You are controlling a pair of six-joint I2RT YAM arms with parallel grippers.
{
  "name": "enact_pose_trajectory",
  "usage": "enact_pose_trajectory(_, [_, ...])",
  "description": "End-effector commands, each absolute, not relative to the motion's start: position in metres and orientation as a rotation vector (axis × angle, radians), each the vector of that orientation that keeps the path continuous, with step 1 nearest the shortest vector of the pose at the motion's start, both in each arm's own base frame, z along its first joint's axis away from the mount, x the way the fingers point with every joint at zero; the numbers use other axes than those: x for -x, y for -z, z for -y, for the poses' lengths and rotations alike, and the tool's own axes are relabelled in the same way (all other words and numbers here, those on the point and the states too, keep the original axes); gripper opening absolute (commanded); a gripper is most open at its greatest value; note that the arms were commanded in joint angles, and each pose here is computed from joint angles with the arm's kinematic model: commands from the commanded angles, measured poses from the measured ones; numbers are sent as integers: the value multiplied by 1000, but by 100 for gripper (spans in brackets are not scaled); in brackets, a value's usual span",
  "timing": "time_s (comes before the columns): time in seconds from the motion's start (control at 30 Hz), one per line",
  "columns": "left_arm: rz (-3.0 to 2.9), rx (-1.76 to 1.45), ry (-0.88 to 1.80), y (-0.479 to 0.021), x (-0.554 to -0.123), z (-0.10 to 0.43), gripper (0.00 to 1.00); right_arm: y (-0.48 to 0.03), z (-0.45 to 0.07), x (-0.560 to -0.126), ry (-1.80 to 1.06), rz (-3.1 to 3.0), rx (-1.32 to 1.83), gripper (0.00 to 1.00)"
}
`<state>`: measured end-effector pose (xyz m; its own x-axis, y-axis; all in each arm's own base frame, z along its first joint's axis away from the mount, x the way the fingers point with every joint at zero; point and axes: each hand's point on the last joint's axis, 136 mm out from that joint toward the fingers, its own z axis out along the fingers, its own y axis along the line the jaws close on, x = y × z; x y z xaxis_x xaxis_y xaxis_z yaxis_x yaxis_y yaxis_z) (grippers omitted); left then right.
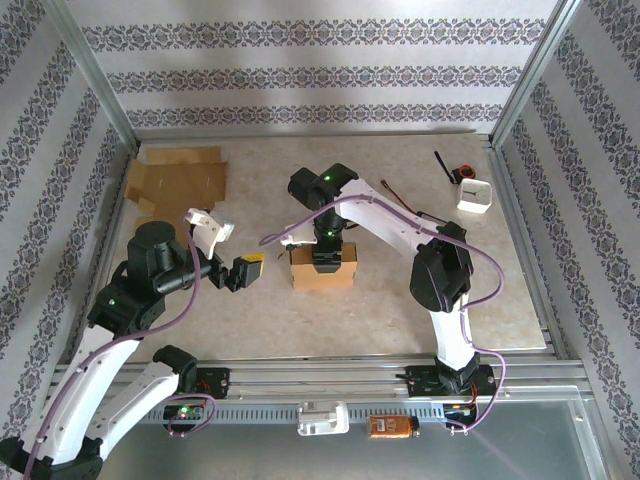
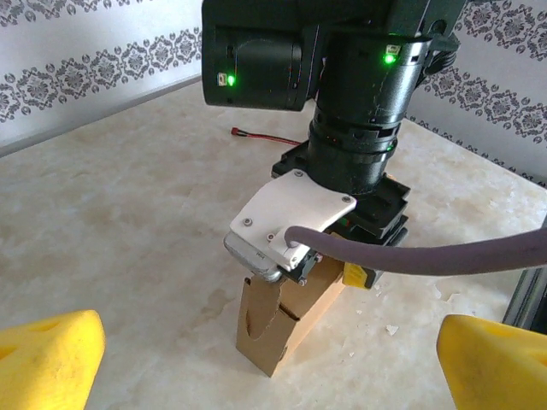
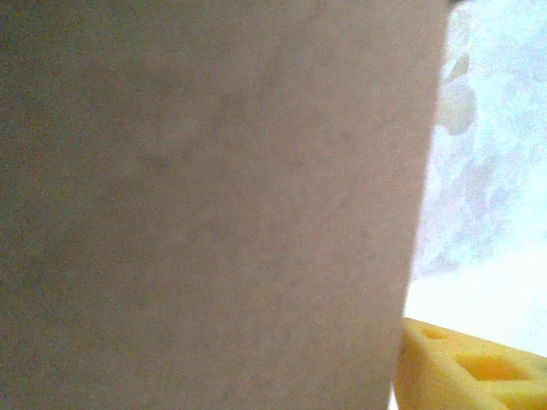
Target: Fold the paper box
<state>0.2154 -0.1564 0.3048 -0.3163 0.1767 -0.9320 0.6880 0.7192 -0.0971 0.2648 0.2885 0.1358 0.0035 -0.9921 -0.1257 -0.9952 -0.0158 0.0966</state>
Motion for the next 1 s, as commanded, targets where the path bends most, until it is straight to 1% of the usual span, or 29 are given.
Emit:
enact_pose_trajectory(0.0, [-1854,-670,626,-305,-216,159,100,-166,-300,-263,-327,-2117,2106,74])
enact_pose_trajectory(0.1, [-1874,-647,642,-302,-220,160,100,-185,-304,-264,-372,-2066,2026,77])
enact_pose_trajectory(0.2, [-1908,-599,653,-299,-225,160,100,-203,-304,-266,-437,-2055,1934,77])
enact_pose_trajectory(0.3, [-1944,-544,681,-297,-230,160,100,-232,-301,-276,-520,-2065,1726,76])
enact_pose_trajectory(0.4, [-1988,-481,737,-295,-235,164,98,-271,-291,-287,-674,-2082,1366,76])
enact_pose_trajectory(0.5, [-2039,-424,819,-291,-240,172,95,-291,-255,-300,-807,-2151,881,77])
enact_pose_trajectory(0.6, [-2094,-422,892,-282,-242,182,93,-273,-215,-290,-890,-2239,594,77])
enact_pose_trajectory(0.73, [-2134,-454,915,-271,-247,190,93,-242,-194,-267,-881,-2295,553,77])
enact_pose_trajectory(0.83, [-2164,-466,891,-263,-252,191,93,-227,-192,-262,-874,-2333,567,70])
enact_pose_trajectory(0.9, [-2171,-472,875,-260,-255,192,93,-218,-191,-263,-841,-2347,592,63])
enact_pose_trajectory(0.97, [-2176,-477,869,-258,-256,192,92,-211,-188,-268,-798,-2359,597,59])
